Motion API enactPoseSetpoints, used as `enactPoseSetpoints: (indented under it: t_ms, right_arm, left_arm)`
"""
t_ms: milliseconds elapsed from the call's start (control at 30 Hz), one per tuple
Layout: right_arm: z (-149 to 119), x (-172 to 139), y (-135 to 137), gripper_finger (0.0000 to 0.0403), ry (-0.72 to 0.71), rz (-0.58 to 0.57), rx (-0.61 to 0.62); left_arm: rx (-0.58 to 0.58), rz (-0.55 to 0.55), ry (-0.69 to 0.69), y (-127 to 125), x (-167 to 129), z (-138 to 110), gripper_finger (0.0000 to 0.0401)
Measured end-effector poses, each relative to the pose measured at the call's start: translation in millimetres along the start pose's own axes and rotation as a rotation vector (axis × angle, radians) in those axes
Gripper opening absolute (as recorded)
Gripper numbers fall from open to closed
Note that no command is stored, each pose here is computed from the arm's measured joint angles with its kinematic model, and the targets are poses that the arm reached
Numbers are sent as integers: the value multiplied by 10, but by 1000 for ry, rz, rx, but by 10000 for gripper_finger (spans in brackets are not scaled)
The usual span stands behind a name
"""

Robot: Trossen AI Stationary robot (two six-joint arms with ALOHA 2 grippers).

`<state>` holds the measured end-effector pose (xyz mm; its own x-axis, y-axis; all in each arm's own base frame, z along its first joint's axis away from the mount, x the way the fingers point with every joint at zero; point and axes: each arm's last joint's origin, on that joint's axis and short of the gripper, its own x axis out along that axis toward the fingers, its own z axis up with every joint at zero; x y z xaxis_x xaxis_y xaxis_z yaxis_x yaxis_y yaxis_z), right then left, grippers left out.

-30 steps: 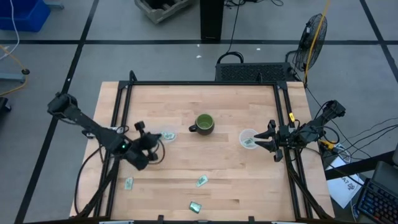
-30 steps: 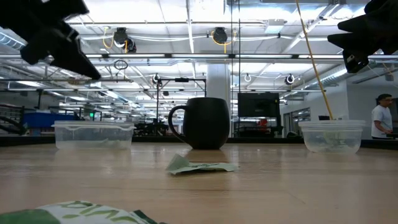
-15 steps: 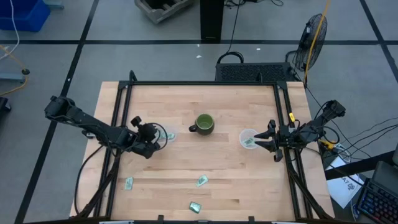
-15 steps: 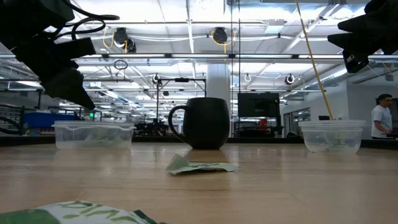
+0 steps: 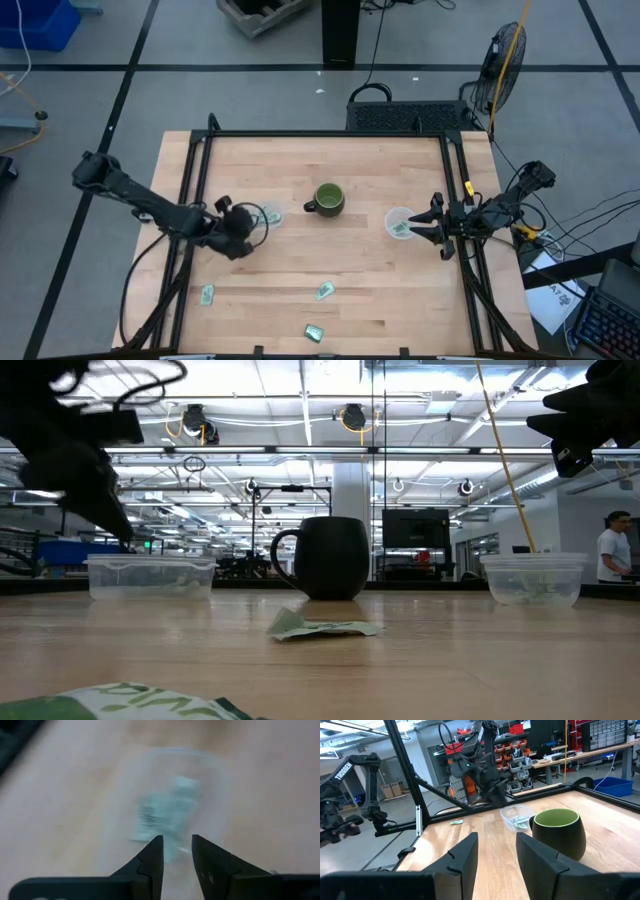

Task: Pick and place Stevia / Truvia into bins
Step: Put the stevia packet into the oval transparent container

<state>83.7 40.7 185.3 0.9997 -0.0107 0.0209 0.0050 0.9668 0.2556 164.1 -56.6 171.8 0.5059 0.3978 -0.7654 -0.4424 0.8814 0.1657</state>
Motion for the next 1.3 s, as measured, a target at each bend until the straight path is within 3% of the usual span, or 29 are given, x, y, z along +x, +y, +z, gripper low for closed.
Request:
enactPoseSetpoints:
  t_ms: [233, 433, 600, 700, 833, 1300]
  right_arm:
    - [0, 0, 0, 126, 0, 0, 0]
    - [0, 0, 0, 126, 0, 0, 0]
    - [0, 0, 0, 126, 0, 0, 0]
    - [0, 0, 0, 126, 0, 0, 0]
    - [0, 0, 0, 126, 0, 0, 0]
    - [0, 0, 0, 126, 0, 0, 0]
  left_arm:
    - [-5, -352, 33, -299, -413, -12, 108]
    - [-74, -512, 109, -504, -690, -247, 108]
    - [-137, -589, 268, -643, -866, -548, 108]
    - [-219, -593, 437, -687, -922, -689, 108]
    - [-300, -551, 514, -731, -939, -803, 108]
    - [-190, -333, 694, -874, -716, -1106, 108]
